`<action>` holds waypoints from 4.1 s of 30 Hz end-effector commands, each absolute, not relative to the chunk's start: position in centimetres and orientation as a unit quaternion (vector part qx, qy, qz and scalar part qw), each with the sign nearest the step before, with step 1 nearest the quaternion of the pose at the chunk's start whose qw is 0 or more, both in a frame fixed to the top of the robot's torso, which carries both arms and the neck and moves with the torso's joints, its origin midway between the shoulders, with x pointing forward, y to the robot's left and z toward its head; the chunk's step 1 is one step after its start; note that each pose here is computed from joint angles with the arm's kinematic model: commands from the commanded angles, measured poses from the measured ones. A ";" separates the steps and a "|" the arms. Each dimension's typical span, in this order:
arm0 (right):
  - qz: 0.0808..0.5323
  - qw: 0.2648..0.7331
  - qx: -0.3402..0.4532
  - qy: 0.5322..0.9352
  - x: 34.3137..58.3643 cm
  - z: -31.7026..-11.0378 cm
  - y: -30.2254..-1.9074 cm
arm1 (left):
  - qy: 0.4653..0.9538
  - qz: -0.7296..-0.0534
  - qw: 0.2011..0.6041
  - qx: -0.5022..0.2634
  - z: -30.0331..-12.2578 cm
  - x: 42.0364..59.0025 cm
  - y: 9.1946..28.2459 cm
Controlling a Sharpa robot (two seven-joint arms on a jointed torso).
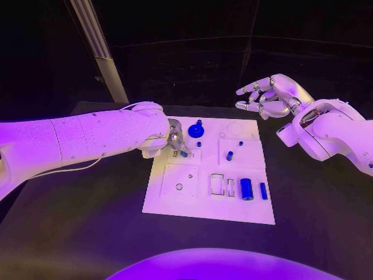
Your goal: Assemble the parts on the task board
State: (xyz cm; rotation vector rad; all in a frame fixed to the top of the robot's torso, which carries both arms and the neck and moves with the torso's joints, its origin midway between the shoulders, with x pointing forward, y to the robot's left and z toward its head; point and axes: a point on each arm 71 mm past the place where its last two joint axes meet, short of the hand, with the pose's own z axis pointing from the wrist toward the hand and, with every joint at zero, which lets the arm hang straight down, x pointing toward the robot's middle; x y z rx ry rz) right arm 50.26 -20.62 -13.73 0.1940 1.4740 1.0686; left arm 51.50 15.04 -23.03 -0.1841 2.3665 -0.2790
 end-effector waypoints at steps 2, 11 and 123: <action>0.466 0.607 0.082 0.638 50.3 -13.6 -20.5 | 0.926 -0.097 0.360 -0.062 -23.2 51.4 15.1; 0.466 0.607 0.082 0.638 50.3 -13.6 -20.5 | 0.928 -0.097 0.355 -0.057 -23.3 51.4 14.9; 0.466 0.603 0.081 0.642 50.7 -13.8 -19.9 | 0.925 -0.047 0.371 -0.069 -17.9 59.0 18.6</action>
